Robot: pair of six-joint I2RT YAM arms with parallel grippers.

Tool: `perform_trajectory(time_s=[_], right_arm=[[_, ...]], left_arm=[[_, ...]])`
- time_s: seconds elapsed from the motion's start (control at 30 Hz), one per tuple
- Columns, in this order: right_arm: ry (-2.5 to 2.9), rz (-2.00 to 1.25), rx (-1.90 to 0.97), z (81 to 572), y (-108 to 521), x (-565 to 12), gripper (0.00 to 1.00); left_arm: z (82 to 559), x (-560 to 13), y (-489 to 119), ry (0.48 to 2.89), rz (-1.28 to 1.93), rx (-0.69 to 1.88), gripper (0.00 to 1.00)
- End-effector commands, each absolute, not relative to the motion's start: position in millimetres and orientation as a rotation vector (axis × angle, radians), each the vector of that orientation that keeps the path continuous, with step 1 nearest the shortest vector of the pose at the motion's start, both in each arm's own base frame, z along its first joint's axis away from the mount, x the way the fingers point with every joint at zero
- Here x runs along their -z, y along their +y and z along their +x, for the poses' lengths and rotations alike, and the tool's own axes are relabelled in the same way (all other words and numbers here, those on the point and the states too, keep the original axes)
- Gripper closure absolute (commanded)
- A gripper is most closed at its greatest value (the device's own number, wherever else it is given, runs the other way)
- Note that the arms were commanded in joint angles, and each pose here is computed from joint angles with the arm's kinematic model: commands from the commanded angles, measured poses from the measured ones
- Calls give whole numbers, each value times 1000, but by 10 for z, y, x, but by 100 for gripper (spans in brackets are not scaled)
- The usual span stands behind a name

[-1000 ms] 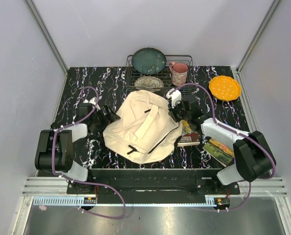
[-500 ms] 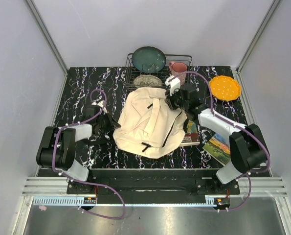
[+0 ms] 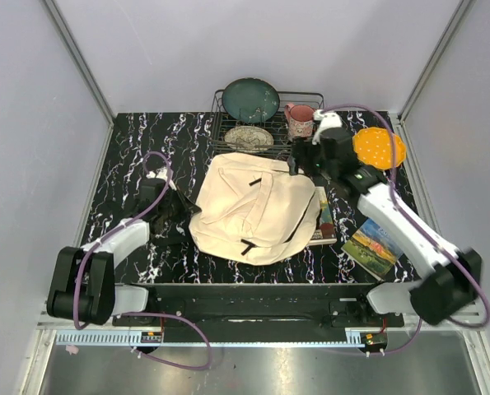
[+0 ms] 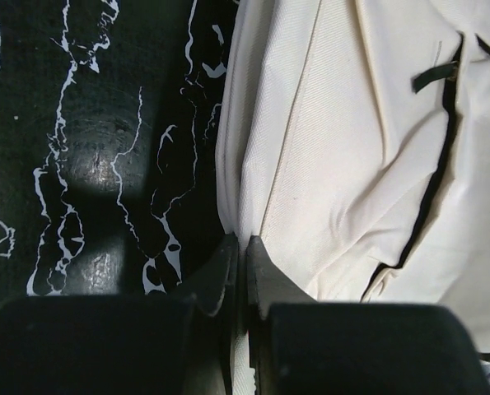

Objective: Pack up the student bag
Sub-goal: Move the student bag to the center of the board.

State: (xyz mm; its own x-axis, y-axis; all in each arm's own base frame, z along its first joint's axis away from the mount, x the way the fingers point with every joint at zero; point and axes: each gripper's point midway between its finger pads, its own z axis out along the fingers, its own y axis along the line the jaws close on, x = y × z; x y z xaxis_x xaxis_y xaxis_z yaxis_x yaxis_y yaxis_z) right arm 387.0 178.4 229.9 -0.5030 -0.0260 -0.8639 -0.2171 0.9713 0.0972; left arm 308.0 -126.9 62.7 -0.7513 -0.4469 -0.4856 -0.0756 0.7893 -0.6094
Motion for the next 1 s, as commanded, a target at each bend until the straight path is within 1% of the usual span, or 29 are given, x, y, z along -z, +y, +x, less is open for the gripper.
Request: perform_trajectory(time_s=[0.0, 0.03, 0.07, 0.1, 0.17, 0.2, 0.23, 0.27, 0.33, 0.4, 0.5, 0.53, 0.67, 0.83, 0.97], right_arm=[[2087, -125, -741, 3092, 2157, -2668, 12], [2086, -124, -854, 2966, 2276, -2693, 18], [2125, -111, -973, 2783, 2469, -2645, 22], [2176, -140, -1004, 2609, 2600, -2449, 23], [2231, -150, -985, 2423, 2796, -2237, 26], [2279, -205, -993, 2205, 2975, -2051, 27], [2322, -200, -991, 2173, 3063, -1891, 32], [2349, -183, -1000, 2107, 3134, -1809, 36], [2381, -223, -943, 1953, 3260, -1576, 37], [2363, -255, -948, 1856, 3392, -1510, 37], [2404, -299, -916, 1833, 3507, -1309, 38], [2423, -318, -867, 1817, 3530, -1192, 39], [2383, -358, -789, 1923, 3638, -1156, 37], [2384, -368, -600, 2093, 3583, -975, 37], [2397, -370, -525, 2158, 3560, -880, 41]], left_arm=[[3159, -914, -1180, 2236, -414, 721, 100], [3153, -946, -1185, 2225, -411, 729, 100], [3162, -1024, -1194, 2202, -400, 739, 100], [3156, -1039, -1201, 2198, -397, 743, 100], [3149, -1092, -1218, 2189, -381, 754, 100], [3137, -1098, -1230, 2195, -372, 758, 100], [3138, -1106, -1228, 2195, -373, 756, 100], [3130, -1113, -1229, 2192, -371, 759, 100], [3125, -1117, -1220, 2192, -368, 749, 100], [3105, -1096, -1201, 2208, -371, 733, 100], [3094, -1108, -1204, 2209, -366, 734, 100], [3086, -1101, -1199, 2210, -365, 732, 100], [3056, -1114, -1197, 2208, -362, 733, 100], [3030, -1119, -1202, 2209, -356, 739, 100], [3028, -1108, -1200, 2211, -360, 737, 100]])
